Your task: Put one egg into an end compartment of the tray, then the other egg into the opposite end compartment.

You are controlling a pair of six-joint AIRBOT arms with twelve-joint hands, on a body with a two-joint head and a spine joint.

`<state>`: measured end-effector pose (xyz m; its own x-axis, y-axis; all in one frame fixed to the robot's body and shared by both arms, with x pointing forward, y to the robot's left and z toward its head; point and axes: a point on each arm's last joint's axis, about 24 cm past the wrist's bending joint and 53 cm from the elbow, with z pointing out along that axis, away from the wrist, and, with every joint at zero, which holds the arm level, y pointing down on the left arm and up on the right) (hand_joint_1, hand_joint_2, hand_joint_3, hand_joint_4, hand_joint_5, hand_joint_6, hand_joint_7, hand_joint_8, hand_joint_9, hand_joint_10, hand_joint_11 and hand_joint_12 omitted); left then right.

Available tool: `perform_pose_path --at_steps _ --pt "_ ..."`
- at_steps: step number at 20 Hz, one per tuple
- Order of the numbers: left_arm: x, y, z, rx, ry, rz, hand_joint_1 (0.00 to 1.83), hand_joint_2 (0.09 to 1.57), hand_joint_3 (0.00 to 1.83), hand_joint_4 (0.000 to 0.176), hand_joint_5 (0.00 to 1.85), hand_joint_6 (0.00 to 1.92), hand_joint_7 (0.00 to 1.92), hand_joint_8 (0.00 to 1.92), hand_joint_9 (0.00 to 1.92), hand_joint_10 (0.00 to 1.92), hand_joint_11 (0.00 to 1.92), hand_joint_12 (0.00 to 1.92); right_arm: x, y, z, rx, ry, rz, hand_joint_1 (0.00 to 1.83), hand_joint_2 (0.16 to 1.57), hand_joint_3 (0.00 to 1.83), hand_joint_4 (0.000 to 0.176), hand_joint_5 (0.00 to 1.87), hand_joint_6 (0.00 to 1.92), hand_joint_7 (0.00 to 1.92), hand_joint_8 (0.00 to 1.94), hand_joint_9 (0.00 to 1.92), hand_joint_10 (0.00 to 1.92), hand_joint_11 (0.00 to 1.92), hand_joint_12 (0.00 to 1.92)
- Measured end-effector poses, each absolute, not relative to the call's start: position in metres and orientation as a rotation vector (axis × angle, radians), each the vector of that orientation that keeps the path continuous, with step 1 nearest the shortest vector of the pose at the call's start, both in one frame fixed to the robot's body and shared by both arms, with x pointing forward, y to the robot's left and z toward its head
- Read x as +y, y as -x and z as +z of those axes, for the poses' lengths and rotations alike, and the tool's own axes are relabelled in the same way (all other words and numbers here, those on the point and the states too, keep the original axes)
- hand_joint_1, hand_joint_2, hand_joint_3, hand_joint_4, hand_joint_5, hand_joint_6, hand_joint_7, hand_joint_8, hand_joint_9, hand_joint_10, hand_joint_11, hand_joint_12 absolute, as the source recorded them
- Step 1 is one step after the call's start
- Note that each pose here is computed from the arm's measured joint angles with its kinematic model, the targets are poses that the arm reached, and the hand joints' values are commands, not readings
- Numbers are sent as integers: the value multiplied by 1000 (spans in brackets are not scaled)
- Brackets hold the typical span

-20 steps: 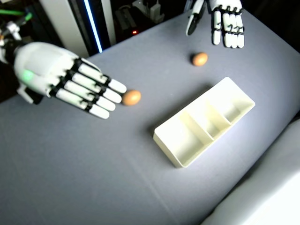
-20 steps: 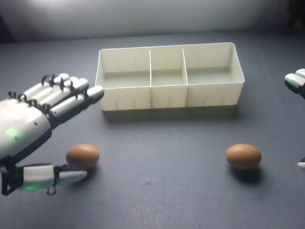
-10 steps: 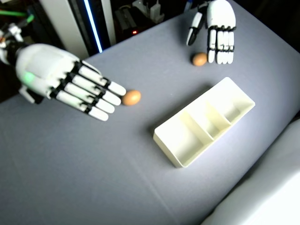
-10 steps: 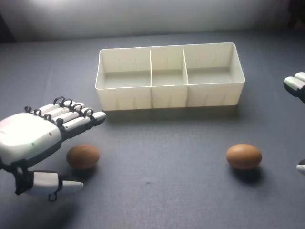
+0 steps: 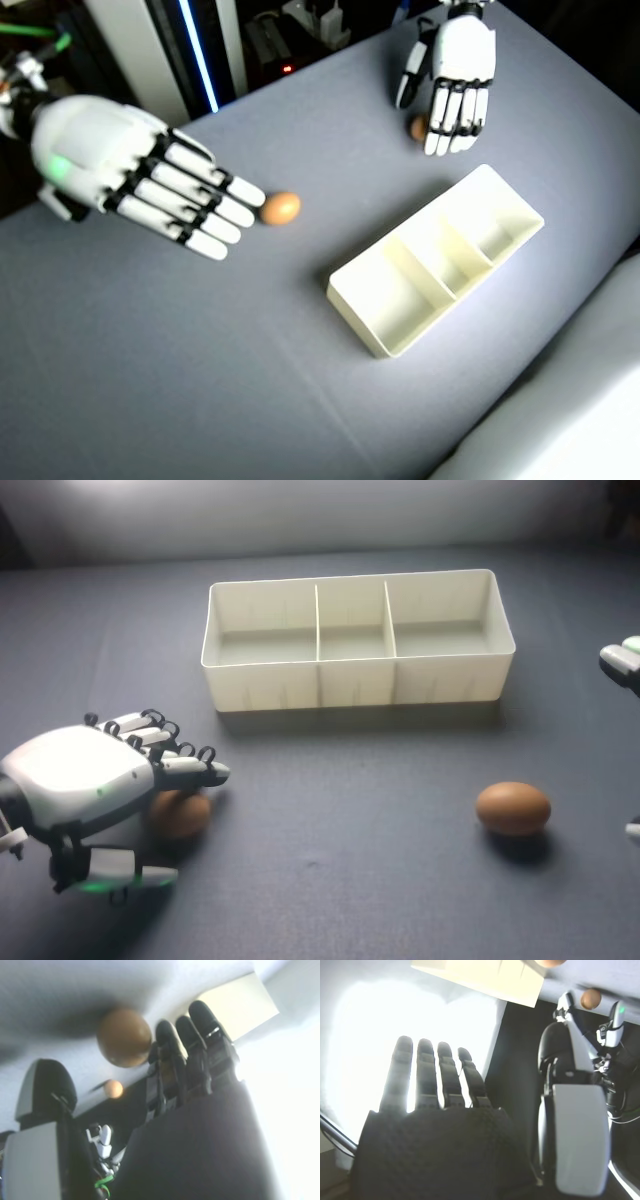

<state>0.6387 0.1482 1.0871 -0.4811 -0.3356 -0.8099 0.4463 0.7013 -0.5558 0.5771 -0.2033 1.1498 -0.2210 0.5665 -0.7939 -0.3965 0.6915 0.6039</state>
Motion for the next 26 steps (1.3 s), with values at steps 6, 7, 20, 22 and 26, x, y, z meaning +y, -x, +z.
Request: perform_pose_path --at_steps 6,7,20,22,26 --pt "144 -643 1089 1838 -82 -941 1195 1257 4 0 685 1203 788 1592 887 1778 950 1921 -204 -577 1149 1562 -151 892 616 1117 66 0 0 0 0 0 0 0 0 0" --pt "145 -644 1089 1836 -75 -941 1204 1245 0 0 704 1192 818 1540 889 1745 955 1921 -205 -577 1149 1561 -151 892 603 1117 64 0 0 0 0 0 0 0 0 0" --pt "138 -637 1178 1589 -168 -993 1227 1211 1 0 754 1086 870 1464 1015 1605 1000 1891 -207 -577 1154 1539 -171 910 507 1145 60 0 0 0 0 0 0 0 0 0" --pt "133 -645 1208 1503 -198 -987 1230 1207 0 0 775 1041 872 1471 1035 1640 1029 1920 -206 -576 1154 1536 -168 914 511 1149 60 0 0 0 0 0 0 0 0 0" --pt "128 -674 1234 1440 -175 -968 1213 1212 0 0 773 1248 822 1395 1162 1781 1228 1921 -209 -577 1153 1538 -180 908 525 1153 57 0 0 0 0 0 0 0 0 0"
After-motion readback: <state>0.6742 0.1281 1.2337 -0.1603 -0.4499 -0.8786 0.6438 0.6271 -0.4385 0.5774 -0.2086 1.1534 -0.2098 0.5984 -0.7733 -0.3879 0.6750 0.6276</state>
